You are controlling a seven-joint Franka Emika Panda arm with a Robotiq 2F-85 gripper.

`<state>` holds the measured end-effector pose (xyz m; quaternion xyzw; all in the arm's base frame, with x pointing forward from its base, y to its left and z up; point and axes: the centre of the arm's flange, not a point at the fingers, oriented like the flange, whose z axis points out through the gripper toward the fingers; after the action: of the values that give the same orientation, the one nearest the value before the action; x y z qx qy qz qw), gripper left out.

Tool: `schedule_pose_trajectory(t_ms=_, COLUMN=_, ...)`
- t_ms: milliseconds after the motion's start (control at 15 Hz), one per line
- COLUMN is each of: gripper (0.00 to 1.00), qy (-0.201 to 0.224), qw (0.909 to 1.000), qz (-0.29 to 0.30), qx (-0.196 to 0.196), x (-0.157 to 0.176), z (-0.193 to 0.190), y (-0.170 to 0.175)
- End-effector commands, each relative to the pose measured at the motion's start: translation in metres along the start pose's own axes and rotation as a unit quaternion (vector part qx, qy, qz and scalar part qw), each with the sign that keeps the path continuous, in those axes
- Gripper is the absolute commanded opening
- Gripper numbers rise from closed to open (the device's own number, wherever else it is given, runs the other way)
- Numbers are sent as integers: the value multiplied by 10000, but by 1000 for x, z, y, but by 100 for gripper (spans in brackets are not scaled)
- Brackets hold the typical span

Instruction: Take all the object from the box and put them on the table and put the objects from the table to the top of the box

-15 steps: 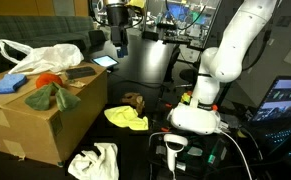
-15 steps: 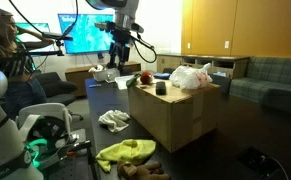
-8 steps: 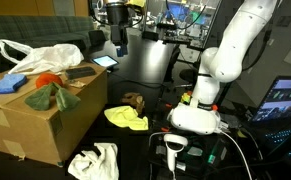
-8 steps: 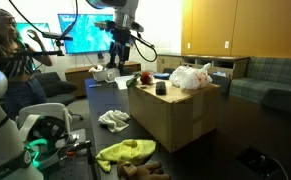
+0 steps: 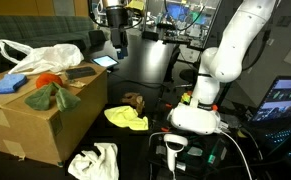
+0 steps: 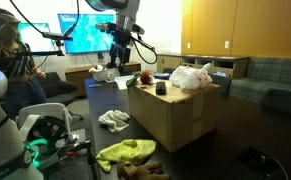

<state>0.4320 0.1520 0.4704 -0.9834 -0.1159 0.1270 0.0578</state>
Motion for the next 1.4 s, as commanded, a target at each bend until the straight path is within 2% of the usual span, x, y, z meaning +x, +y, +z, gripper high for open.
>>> schedule_pose_trajectory(t_ms=0, gripper=100, qy=141, qw=9995, qz=-101, qx=-280, x=14, z=-5, y=2)
schedule_pose_trajectory(t_ms=333, gripper=100, qy=535, qw=9945, qz=-264, qx=-865, x=46, z=4, y=4)
schedule_pose_trajectory(t_ms=667, gripper=100, qy=797, qw=9858, qz=-610, qx=-1347, x=83, z=13, y=10)
schedule_pose_trajectory(t_ms=1067, gripper=100, qy=851, qw=9752, qz=-998, qx=-1781, x=115, z=15, y=17)
schedule_pose_trajectory(t_ms=1333, gripper=100, qy=825, qw=9616, qz=-1496, qx=-2147, x=121, z=13, y=14)
